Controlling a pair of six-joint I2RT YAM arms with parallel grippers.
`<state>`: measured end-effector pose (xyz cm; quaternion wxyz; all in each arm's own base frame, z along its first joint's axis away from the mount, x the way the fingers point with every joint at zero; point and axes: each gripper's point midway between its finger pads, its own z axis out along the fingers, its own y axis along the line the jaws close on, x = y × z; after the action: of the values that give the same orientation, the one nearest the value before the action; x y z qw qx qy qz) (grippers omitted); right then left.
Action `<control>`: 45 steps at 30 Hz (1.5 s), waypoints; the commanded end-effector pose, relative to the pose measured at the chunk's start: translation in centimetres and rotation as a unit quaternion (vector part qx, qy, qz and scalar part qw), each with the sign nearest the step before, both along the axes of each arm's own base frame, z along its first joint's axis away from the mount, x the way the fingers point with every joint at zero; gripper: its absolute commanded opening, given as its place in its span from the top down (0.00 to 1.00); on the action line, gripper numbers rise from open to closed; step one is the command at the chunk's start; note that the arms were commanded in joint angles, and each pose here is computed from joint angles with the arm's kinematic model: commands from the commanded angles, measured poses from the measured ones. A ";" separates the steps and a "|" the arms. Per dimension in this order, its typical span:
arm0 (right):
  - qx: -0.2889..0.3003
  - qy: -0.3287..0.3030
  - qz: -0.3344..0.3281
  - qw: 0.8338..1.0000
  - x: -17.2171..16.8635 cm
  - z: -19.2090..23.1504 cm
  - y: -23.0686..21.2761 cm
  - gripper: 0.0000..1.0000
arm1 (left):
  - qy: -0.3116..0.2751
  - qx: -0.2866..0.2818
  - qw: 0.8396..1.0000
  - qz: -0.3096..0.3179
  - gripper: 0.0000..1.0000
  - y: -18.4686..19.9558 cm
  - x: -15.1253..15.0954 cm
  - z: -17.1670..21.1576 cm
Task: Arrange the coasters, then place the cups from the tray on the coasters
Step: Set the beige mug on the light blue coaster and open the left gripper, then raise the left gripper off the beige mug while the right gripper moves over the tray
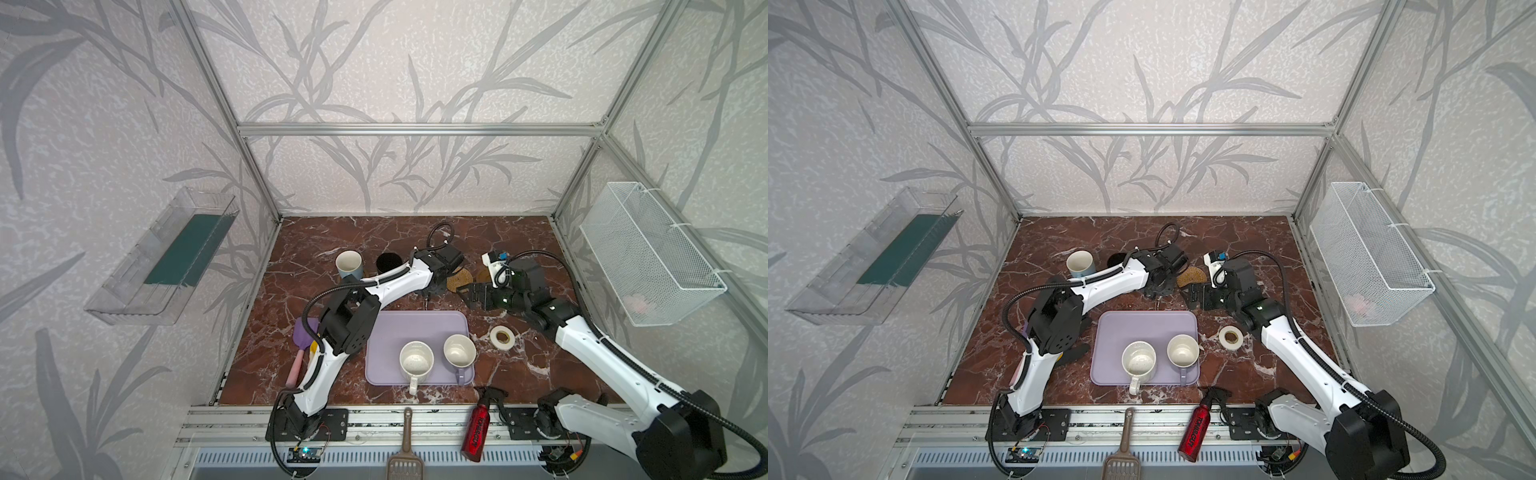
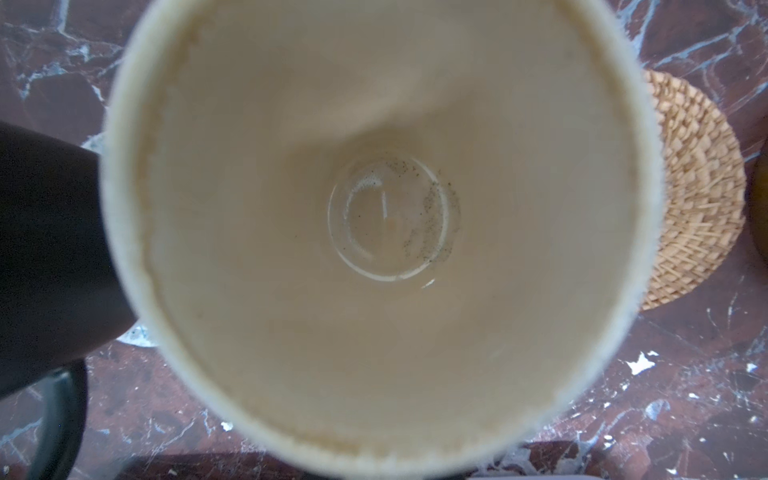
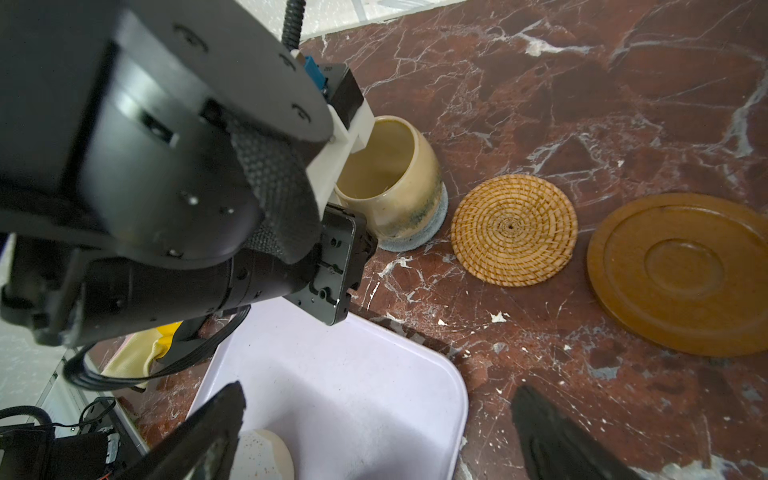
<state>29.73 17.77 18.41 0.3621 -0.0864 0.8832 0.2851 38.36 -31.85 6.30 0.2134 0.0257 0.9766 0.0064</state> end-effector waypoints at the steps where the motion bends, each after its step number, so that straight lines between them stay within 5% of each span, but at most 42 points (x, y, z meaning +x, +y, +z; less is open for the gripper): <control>1: -0.002 -0.003 -0.003 1.000 -0.2 0.0 -0.3 0.01 | -0.008 0.000 1.000 0.018 1.00 0.7 0.2 0.1; 3: 0.000 -0.003 -0.003 1.000 -0.2 0.1 -0.3 0.01 | -0.007 -0.003 1.000 0.016 0.98 0.6 0.1 0.2; 10: 0.004 0.001 -0.001 1.000 -0.2 0.0 -0.1 0.01 | -0.008 0.004 1.000 0.015 0.64 0.9 0.0 0.5; 30: 0.009 0.020 0.022 1.000 -2.4 -0.5 -0.1 0.01 | -0.041 -0.076 0.996 0.010 0.48 0.3 -0.9 6.5; 37: 0.023 0.039 0.048 0.998 -4.4 0.5 0.9 0.01 | -0.078 -0.164 0.983 -0.002 0.19 0.2 -2.4 11.0; 45: -0.065 0.016 0.087 0.994 -7.7 1.8 3.1 0.01 | -0.111 -0.220 0.969 -0.033 0.03 2.4 -5.2 15.1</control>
<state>22.53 21.07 18.98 0.3021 -0.1681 0.8896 0.2983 33.40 -29.74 19.54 0.3048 0.0012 0.9334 -0.1892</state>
